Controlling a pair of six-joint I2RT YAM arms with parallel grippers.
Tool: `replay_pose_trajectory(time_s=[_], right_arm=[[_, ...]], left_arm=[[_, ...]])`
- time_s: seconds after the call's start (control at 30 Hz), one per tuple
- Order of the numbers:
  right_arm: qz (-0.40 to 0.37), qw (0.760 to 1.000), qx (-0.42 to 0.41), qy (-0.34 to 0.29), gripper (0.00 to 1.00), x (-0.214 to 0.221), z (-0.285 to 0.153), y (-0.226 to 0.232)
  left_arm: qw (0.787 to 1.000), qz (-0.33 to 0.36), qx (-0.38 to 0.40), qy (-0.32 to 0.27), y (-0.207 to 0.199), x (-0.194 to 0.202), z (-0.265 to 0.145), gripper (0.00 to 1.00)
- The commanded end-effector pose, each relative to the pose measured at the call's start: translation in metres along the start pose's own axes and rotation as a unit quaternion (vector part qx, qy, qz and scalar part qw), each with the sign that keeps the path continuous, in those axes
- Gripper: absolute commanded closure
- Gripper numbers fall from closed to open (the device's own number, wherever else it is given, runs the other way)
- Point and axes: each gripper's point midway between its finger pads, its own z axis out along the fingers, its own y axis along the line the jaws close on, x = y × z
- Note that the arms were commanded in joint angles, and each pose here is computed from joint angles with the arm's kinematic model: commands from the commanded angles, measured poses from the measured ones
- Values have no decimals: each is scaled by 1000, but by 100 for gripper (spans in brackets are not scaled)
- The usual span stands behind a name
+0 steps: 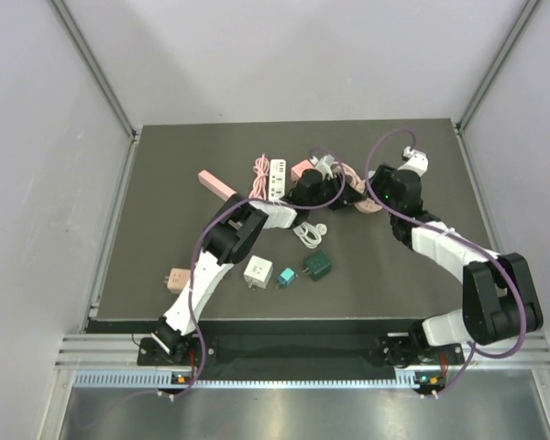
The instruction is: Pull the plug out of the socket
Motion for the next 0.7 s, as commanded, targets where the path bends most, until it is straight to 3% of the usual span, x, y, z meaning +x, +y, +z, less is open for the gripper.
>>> replay_pose_trajectory(time_s=[0.0,0.07,0.27,0.33,0.37,0.43,0.5,0.53,0.67], right_arm=[[63,993,-64,-71,100,-64,1,35],[92,992,-83,-3,100,-47,15,28],[83,994,-65,12,100,-59,10,16],[80,995,-60,12,100,-63,5,7],[73,996,-56,12,100,-64,3,3],[62,997,-48,16,100,-62,-3,-4],[50,998,-40,12,100,-61,-10,-10],[48,998,-37,15,100,-58,-12,-12],[32,999,-30,22,100,-44,-20,-22]], left_arm=[[993,0,-117,-18,65,-5,-9,100],[993,2,-115,-15,65,-4,-9,100],[995,37,-85,24,50,-3,2,98],[995,58,-80,26,46,-4,1,84],[995,68,-74,23,37,-11,1,69],[992,92,-84,20,31,-18,-3,57],[989,113,-92,28,29,-21,-5,13],[988,118,-92,30,25,-24,-5,9],[986,138,-83,28,2,-36,-10,8]])
